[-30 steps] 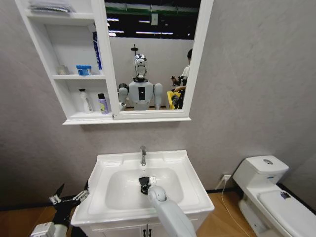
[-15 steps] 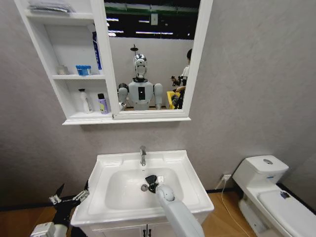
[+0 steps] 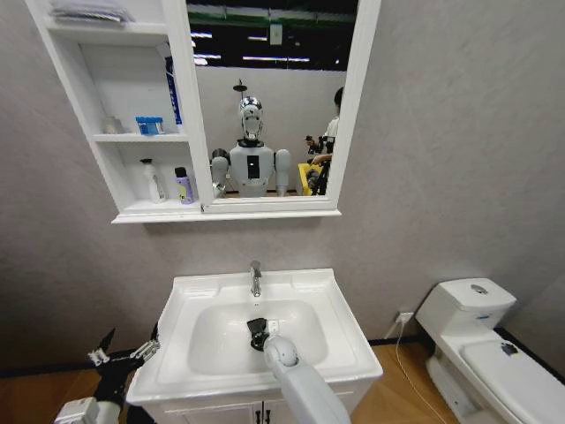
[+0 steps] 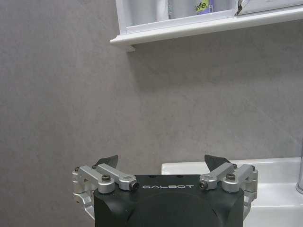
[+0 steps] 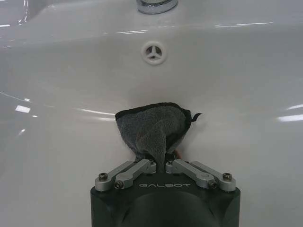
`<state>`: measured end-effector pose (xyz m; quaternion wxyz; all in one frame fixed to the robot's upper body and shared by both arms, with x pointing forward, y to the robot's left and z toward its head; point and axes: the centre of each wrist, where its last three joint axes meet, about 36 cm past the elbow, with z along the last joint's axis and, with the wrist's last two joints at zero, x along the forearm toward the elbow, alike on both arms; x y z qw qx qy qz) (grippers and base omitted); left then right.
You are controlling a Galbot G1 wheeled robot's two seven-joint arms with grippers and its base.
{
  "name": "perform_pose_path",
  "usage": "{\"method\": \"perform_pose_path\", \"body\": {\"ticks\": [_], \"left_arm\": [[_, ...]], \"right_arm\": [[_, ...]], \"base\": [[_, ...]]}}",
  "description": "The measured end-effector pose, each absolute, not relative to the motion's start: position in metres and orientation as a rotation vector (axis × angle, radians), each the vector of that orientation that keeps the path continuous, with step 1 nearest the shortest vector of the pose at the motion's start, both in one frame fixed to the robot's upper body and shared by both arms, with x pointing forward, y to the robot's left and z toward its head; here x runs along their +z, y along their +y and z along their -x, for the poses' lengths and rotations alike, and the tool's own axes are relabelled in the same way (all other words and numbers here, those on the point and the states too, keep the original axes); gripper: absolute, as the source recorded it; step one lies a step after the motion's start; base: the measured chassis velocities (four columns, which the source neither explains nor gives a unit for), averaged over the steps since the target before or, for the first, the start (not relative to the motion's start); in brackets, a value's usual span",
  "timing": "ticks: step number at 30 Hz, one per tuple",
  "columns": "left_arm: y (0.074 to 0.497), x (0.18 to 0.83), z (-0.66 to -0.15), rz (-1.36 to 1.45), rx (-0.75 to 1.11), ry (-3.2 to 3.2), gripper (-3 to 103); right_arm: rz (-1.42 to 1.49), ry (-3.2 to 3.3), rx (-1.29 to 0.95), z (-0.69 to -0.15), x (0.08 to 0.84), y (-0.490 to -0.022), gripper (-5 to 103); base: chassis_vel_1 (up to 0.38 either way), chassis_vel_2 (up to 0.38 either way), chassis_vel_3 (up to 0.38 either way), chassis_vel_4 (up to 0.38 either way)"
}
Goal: Move facial cleanser and shampoo from washbasin to cabinet, then wipe washbasin with towel.
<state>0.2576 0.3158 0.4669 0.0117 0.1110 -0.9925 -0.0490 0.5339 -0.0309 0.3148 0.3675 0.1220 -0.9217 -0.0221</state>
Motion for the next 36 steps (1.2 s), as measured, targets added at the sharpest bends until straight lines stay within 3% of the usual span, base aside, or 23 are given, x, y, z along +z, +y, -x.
{"method": "perform_pose_path", "body": {"ticks": [15, 36], "left_arm": [[0.316, 0.467, -0.258, -0.346, -0.153, -3.095, 100], [0.316, 0.467, -0.258, -0.346, -0.153, -3.095, 100]], "right_arm": [[-0.097, -2.419, -0.021, -0.521, 0.325, -0.134, 4], [0.059, -2.789, 0.185, -0.512, 0.417, -0.192, 4]], "base": [[0.000, 0.000, 0.000, 0.000], [0.000, 0.000, 0.000, 0.000]]}}
